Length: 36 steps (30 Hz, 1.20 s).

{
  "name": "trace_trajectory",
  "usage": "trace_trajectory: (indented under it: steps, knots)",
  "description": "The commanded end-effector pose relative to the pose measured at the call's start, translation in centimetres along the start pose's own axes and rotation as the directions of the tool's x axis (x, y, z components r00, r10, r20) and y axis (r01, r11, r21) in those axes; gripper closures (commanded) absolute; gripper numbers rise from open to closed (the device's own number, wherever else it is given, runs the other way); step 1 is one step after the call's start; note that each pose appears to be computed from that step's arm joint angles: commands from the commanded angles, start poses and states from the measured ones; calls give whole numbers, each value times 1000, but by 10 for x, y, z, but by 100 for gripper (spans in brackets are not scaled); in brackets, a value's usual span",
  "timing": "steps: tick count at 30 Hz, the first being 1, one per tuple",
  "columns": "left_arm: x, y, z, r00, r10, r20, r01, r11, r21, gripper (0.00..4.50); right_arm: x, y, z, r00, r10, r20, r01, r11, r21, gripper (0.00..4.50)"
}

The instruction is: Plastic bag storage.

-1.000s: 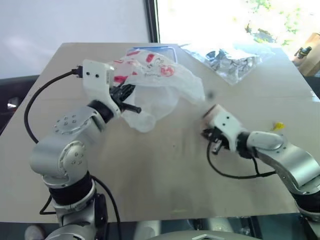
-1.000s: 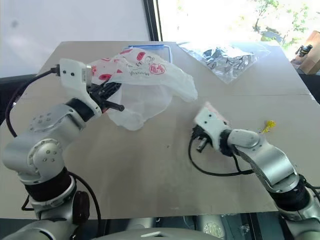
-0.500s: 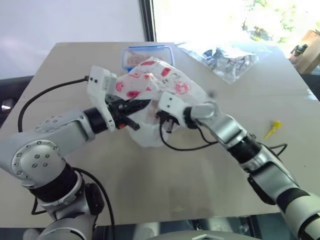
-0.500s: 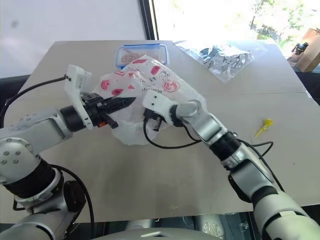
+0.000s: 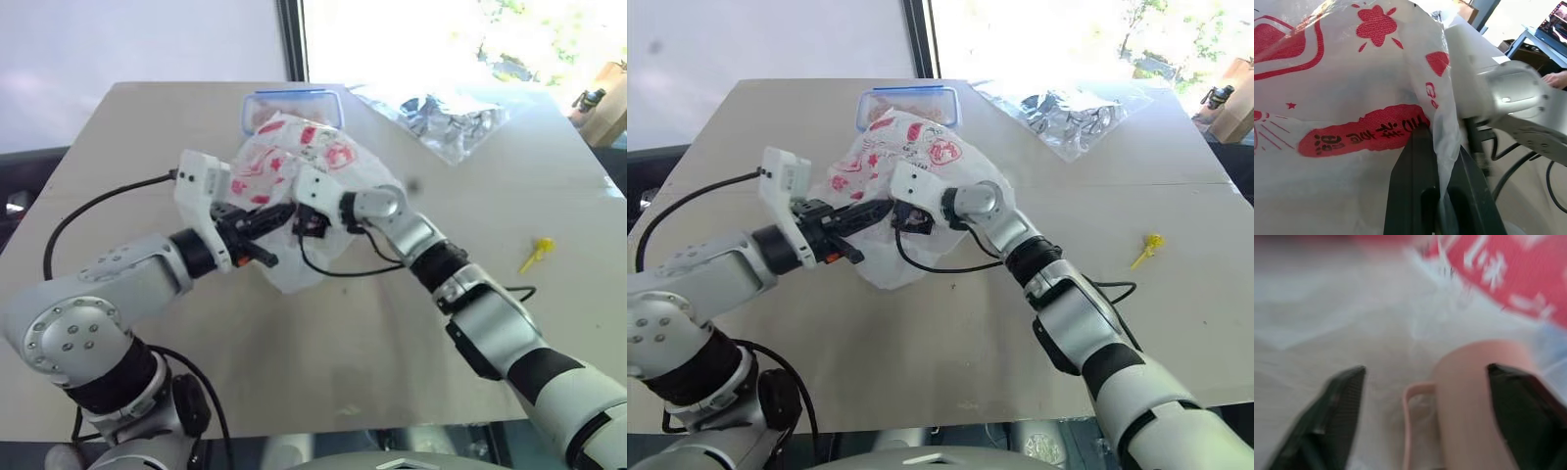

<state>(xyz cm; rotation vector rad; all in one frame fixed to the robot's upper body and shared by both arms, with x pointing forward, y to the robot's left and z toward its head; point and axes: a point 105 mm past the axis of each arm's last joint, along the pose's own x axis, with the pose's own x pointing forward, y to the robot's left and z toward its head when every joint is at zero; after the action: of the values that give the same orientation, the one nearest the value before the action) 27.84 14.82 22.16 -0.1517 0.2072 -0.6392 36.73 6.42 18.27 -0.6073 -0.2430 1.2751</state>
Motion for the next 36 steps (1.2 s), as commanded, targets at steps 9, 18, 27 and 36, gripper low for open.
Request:
trace_trajectory:
  steps: [9,18,27,36]
  knots:
    - [25,14,10,990,119,78,-119,993,-4,450,-148,11,77,959,-194,208,140,958,250,4]
    - [37,1,13,993,63,102,-66,998,24,450,-285,20,-14,560,-666,-493,808,571,147,4]
    - [43,-5,13,994,34,108,-37,999,24,450,-368,39,-103,-108,-558,-823,993,-15,-120,4]
    - [38,-2,14,990,69,121,-72,997,22,450,-363,38,-157,-129,-453,-882,968,-249,-14,4]
